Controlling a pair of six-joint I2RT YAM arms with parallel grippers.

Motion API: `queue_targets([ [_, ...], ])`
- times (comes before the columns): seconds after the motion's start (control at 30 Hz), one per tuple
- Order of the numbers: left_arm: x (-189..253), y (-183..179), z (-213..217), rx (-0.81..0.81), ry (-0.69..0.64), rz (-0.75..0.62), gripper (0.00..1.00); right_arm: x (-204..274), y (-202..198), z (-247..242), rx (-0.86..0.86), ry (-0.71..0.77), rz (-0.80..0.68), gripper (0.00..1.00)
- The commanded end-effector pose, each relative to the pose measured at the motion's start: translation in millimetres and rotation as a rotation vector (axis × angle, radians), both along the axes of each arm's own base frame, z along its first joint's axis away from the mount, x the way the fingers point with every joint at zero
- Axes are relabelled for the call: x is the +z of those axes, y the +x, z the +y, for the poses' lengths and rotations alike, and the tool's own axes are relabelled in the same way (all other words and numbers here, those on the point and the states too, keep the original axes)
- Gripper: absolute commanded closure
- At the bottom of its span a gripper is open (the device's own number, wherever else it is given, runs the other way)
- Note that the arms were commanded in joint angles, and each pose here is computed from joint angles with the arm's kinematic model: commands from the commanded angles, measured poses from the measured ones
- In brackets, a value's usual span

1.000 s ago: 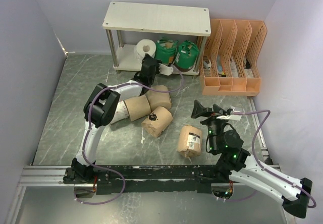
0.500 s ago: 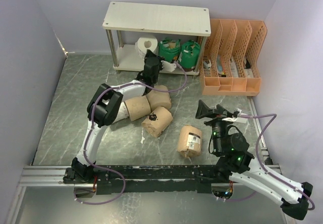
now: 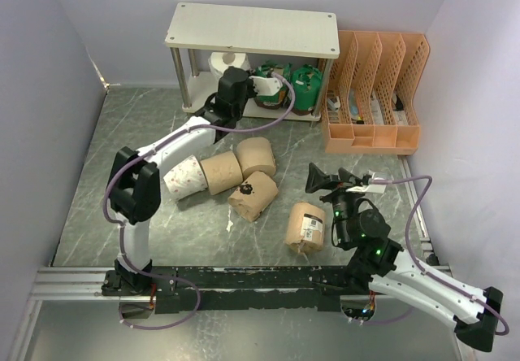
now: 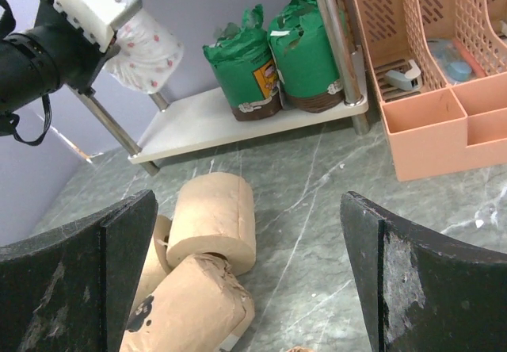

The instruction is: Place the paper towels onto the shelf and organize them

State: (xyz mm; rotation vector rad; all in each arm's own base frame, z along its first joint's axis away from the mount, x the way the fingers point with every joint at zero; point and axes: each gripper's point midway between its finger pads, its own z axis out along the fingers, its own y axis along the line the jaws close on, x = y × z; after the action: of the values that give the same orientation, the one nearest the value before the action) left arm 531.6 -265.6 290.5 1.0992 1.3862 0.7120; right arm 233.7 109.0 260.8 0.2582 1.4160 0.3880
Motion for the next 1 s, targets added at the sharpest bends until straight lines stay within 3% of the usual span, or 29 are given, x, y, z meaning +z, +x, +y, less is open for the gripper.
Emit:
queue_targets([
  [0.0,-8,4,-12,-0.022,-0.025,-0.001,0.93,11,-3,-3,0.005,0.055,-0.009,0.0],
  [0.5,-79,38,-34,-0.016,0.052,0.049,0.93,16,-13,-28,-0.04,0.05,-0.036,0.0],
  [0.73,-68,36,-34,0.027,0.056,0.036,0.93,11,-9,-29,-0.071,0.04,-0.017,0.0],
  [0.97,-47,21,-52,-0.033,-0.079,0.176,0.93,8,-6,-21,-0.055,0.028,-0.005,0.0],
])
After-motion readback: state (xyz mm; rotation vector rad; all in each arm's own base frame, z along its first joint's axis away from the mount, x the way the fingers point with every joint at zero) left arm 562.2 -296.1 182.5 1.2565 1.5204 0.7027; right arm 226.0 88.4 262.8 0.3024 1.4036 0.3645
